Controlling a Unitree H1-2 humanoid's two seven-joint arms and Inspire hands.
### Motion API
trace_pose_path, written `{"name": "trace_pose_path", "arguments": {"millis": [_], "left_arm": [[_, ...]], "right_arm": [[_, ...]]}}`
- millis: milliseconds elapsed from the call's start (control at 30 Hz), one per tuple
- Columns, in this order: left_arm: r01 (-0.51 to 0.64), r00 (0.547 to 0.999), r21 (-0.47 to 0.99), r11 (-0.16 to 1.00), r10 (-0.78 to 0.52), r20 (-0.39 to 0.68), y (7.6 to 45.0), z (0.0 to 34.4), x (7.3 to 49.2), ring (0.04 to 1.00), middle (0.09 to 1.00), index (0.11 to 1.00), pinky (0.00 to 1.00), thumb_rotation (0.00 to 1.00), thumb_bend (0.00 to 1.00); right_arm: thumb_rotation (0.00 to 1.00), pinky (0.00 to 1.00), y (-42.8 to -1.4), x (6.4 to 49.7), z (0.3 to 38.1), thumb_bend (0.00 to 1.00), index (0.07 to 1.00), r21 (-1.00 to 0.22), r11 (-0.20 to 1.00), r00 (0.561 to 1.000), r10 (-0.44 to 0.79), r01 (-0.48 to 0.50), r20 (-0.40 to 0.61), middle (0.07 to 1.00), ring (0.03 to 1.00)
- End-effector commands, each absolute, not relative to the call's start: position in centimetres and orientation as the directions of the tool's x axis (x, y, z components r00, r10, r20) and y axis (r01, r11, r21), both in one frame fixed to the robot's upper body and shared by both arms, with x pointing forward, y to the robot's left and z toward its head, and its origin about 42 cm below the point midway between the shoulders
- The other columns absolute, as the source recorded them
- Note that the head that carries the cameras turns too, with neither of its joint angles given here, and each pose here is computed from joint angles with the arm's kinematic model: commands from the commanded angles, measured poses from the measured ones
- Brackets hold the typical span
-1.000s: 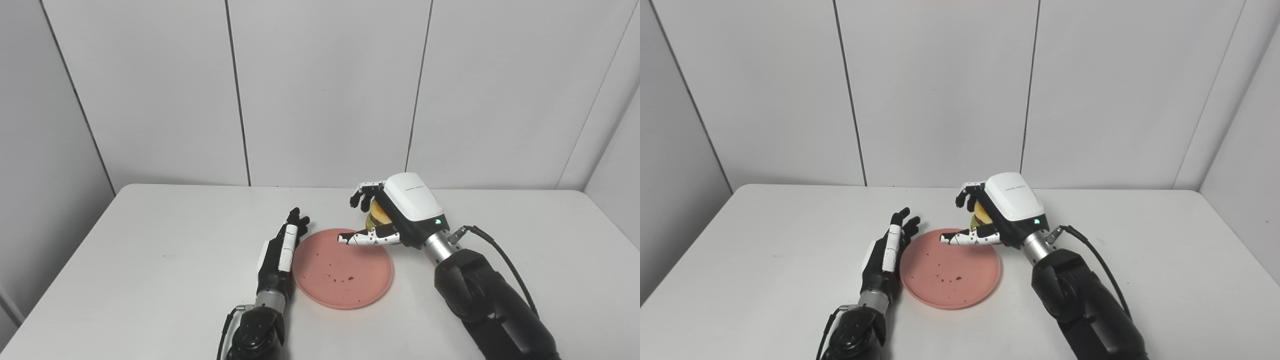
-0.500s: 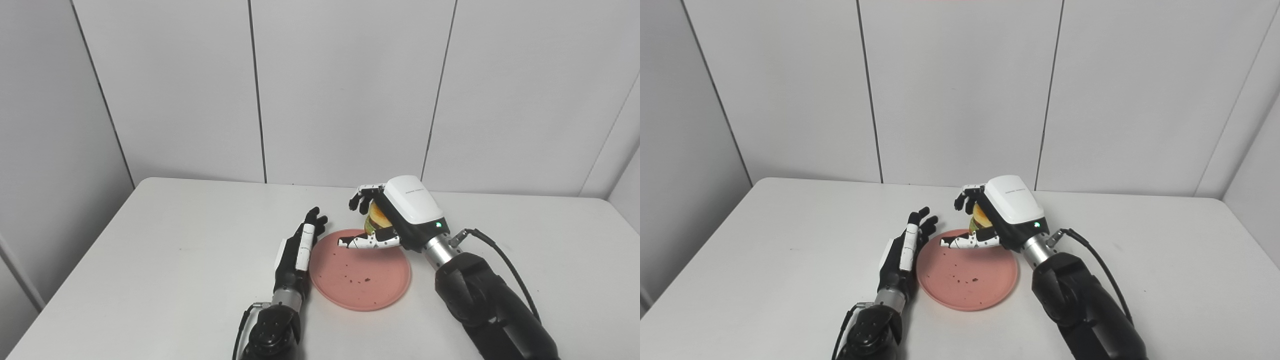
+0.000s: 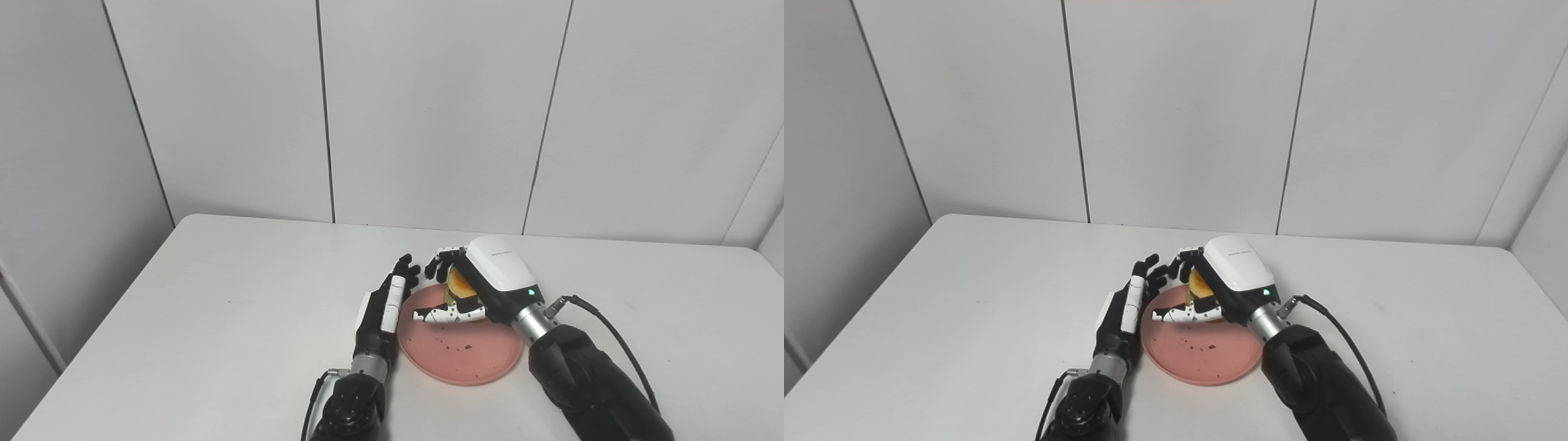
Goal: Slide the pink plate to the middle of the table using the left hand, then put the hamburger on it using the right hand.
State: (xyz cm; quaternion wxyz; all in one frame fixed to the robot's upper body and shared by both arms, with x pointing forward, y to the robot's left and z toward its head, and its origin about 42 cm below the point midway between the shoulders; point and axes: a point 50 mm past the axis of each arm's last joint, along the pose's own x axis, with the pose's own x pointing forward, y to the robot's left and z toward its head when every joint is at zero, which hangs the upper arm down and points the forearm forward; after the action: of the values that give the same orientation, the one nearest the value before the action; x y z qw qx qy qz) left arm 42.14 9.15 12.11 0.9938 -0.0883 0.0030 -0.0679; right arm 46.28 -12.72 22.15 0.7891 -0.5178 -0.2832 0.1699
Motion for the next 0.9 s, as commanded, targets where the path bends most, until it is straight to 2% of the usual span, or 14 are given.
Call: {"name": "trace_pose_path", "arguments": {"millis": [0, 200, 400, 867], "left_arm": [[0.153, 0.988, -0.178, 0.972, -0.153, 0.016, 8.3, 12.7, 42.5, 0.908, 0.894, 0.899, 0.97, 1.00, 0.91], [0.149, 0.989, -0.169, 0.974, -0.148, 0.019, 8.3, 12.7, 42.5, 0.916, 0.900, 0.904, 0.94, 1.00, 0.92], [0.148, 0.989, -0.159, 0.976, -0.146, 0.019, 8.3, 12.7, 42.4, 0.892, 0.884, 0.860, 0.91, 1.00, 0.91], [0.146, 0.989, -0.159, 0.976, -0.145, 0.019, 8.2, 12.7, 42.5, 0.872, 0.865, 0.817, 0.89, 1.00, 0.92]], "right_arm": [[0.63, 0.41, -11.8, 46.9, 24.6, 0.63, 0.504, -0.883, 0.461, 0.725, 0.579, 0.085, 0.373, 0.513, 0.461], [0.67, 0.37, -12.0, 47.3, 23.2, 0.62, 0.510, -0.883, 0.463, 0.722, 0.586, 0.074, 0.368, 0.497, 0.428], [0.73, 0.37, -12.5, 47.7, 21.9, 0.62, 0.522, -0.890, 0.452, 0.745, 0.574, 0.058, 0.340, 0.498, 0.428], [0.75, 0.38, -13.5, 48.2, 20.8, 0.61, 0.519, -0.895, 0.443, 0.754, 0.566, 0.061, 0.332, 0.502, 0.434]]}}
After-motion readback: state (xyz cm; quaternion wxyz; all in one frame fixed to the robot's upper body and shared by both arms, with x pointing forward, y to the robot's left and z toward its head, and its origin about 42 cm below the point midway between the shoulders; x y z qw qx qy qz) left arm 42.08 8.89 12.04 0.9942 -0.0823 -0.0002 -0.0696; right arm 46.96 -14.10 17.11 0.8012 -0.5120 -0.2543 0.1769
